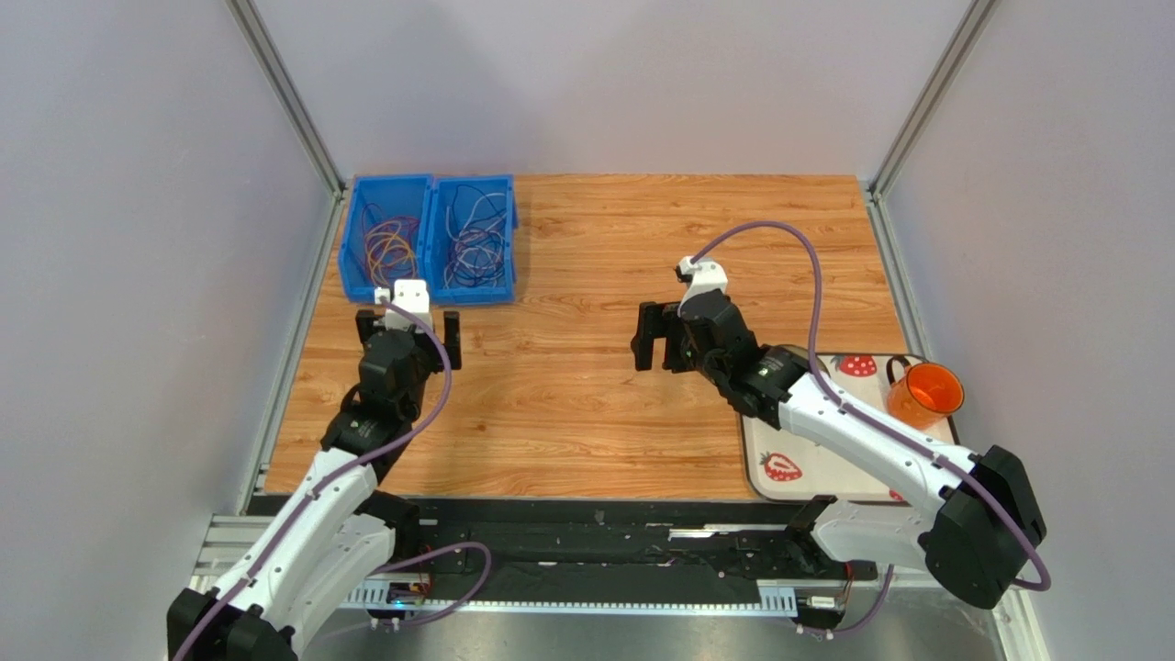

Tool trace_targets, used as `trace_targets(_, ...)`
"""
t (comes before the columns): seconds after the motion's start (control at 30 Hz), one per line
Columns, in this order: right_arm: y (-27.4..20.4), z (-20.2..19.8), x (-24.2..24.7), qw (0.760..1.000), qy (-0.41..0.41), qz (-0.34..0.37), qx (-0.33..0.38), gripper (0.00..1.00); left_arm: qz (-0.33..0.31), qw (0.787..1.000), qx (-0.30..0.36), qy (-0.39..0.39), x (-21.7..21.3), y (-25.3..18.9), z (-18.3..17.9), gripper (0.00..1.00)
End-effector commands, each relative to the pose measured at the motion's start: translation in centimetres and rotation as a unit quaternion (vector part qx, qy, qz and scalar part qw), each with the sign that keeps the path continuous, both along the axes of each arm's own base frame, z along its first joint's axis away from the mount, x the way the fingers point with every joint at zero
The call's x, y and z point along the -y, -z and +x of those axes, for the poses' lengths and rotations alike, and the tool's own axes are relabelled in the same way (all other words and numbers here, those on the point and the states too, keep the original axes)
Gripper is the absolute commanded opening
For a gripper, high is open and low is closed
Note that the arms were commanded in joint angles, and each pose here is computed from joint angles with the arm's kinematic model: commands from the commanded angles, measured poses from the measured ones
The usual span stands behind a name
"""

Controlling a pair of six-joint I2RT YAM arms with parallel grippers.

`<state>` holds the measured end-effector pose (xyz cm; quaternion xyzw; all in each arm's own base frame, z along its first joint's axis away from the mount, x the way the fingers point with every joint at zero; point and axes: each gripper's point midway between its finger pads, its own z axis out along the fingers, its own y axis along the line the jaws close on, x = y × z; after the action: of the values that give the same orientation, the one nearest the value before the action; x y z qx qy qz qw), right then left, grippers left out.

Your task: Untangle the cables

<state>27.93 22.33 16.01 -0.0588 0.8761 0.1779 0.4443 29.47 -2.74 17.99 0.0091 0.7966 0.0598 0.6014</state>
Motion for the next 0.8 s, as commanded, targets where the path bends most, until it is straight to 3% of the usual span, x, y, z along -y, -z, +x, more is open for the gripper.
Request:
trace_targets(0.0,-5.2,1.6,0.5,0.996,-0.006,-0.015,0.083,0.90,0.017,0.992,0.086,-0.085,-3.6,-2.2,0.9,0.98)
trace_targets(0.07,-4.9,1.4,0.5,0.996,-0.001,0.006,0.091,0.92,0.006,0.991,0.088,-0.103,-4.4,-1.4,1.6,0.98)
trace_targets(0.1,-5.4,1.2,0.8,0.995,0.004,0.014,0.099,0.99,0.015,0.991,0.086,-0.104,-4.5,-1.1,1.7,0.96)
trace_targets(0.3,-4.5,1.6,3.4,0.994,0.045,0.002,0.104,0.97,0.005,0.986,0.146,-0.074,-3.7,-0.6,3.8,0.94)
trace_targets(0.43,-4.2,2.1,5.5,0.991,0.081,-0.013,0.102,0.94,0.007,0.992,0.115,-0.055,-3.3,2.1,6.0,0.91)
trace_targets(0.5,-3.9,2.4,6.3,0.990,0.085,-0.036,0.108,0.88,0.017,0.994,0.104,-0.030,-2.8,2.1,6.7,0.89)
trace_targets(0.63,-3.7,2.6,6.7,0.987,0.049,-0.081,0.134,0.92,0.015,0.993,0.119,0.002,-2.9,3.8,7.6,0.92)
trace_targets(0.7,-3.9,2.9,7.6,0.984,0.071,-0.092,0.137,0.95,-0.007,0.995,0.098,-0.008,-3.4,5.0,7.7,0.93)
trace_targets(0.77,-4.1,3.0,8.4,0.982,0.078,-0.101,0.142,0.95,-0.009,0.992,0.124,0.002,-3.3,4.3,7.8,0.95)
